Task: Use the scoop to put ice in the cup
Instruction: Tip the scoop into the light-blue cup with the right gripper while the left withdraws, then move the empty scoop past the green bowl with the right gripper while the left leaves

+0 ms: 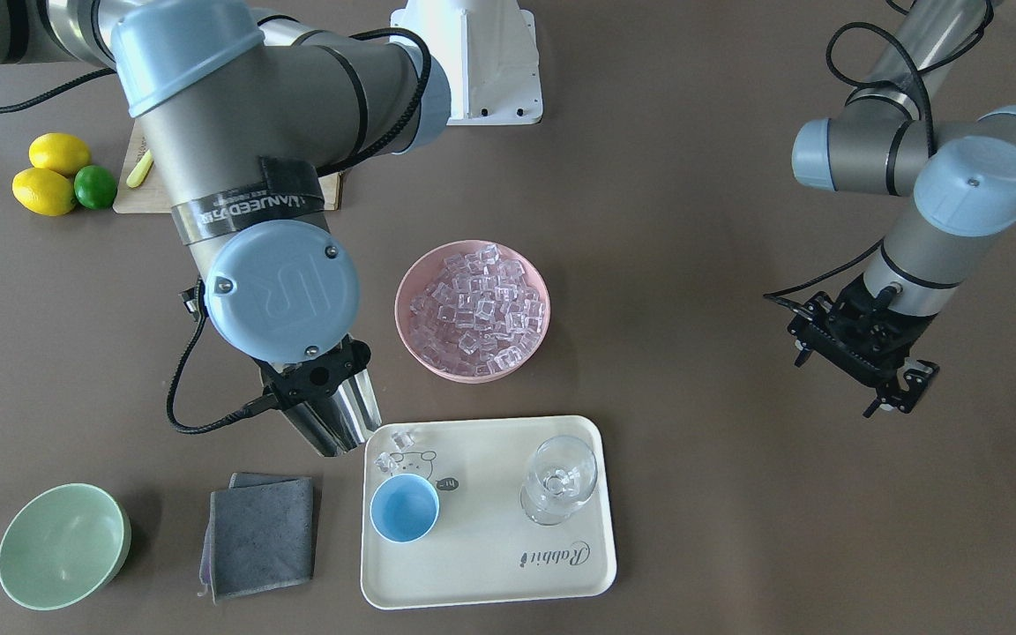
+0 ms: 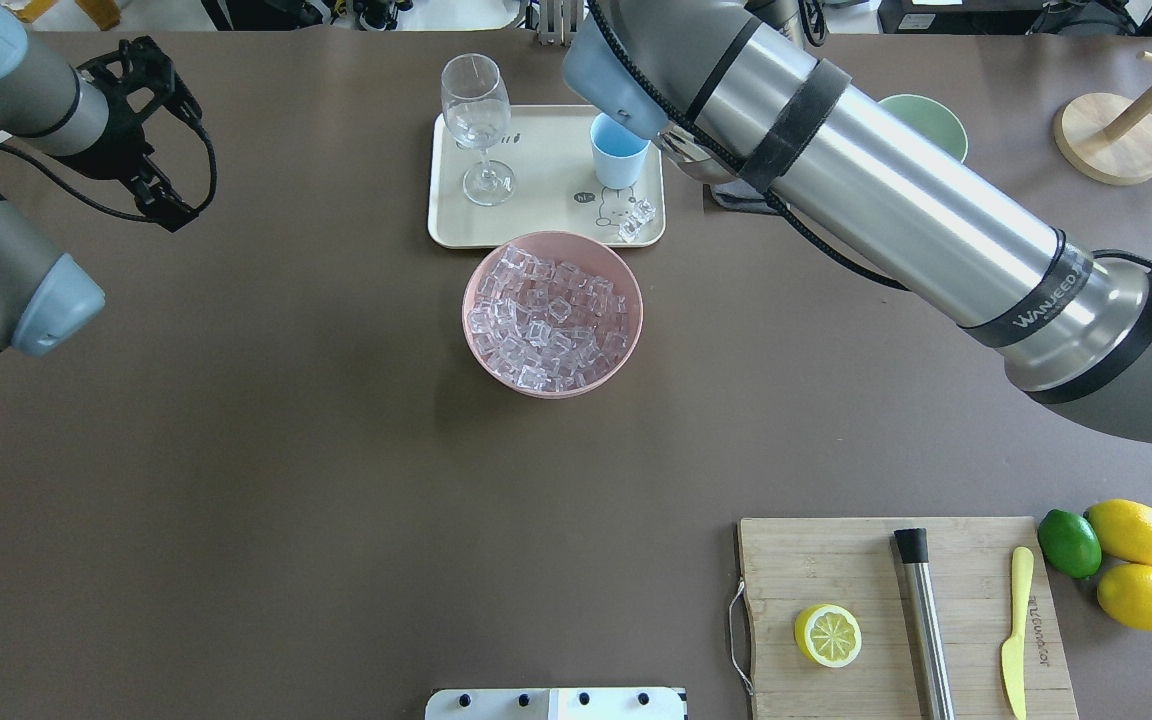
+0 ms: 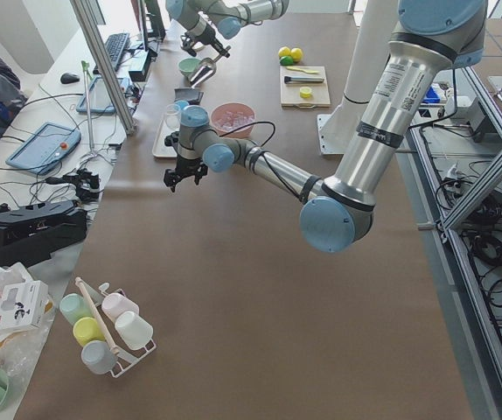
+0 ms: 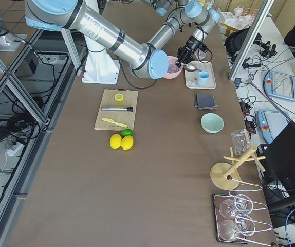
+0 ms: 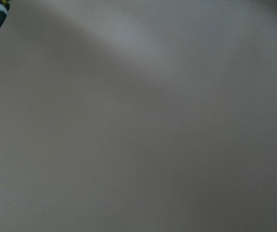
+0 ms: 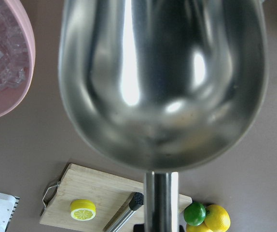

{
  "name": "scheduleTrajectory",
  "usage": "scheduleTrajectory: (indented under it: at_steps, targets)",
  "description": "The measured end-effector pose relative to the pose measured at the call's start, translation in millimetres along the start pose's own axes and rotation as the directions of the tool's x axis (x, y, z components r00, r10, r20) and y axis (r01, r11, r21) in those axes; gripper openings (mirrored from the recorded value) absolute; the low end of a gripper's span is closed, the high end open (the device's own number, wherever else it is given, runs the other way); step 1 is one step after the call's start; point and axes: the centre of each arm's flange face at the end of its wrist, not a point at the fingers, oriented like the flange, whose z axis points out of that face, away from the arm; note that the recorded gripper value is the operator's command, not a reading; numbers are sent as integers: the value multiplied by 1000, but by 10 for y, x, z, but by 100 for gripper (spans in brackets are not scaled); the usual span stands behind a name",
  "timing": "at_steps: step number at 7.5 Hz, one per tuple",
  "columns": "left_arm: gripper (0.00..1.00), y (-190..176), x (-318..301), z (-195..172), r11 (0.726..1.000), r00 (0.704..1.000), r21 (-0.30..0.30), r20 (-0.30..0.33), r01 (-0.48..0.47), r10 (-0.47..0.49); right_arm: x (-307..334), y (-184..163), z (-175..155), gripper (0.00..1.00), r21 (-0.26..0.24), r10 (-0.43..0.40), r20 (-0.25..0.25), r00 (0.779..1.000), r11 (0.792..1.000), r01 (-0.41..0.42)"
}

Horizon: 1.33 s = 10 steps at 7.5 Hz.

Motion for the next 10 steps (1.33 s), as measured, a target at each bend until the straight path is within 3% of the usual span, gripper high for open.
scheduleTrajectory:
  at_steps: [2,4,5,7,9,10]
  targets:
    - [98,401,-334,-202,996,997,-40,-9,80,-81,489,421,-43,0,90,76,16,997,993,-77]
    - [98,678,-487,-290,989,992,-73,10,128,-128,1073,1236,620,0,182,218,52,975,957,-224]
    - [98,782,-570,-322,985,988,-82,16,153,-152,1355,1526,916,0,202,287,88,954,933,-299]
    - [98,1161,-789,-398,966,971,-101,-4,238,-239,1928,1856,1395,0,243,348,136,927,896,-372]
    - [98,1716,-892,-472,872,870,-154,-101,465,-482,2287,2002,1987,0,240,355,208,912,885,-399]
    - [98,2082,-957,-554,819,815,-173,-114,546,-568,2424,2068,2308,0,236,364,254,896,875,-422]
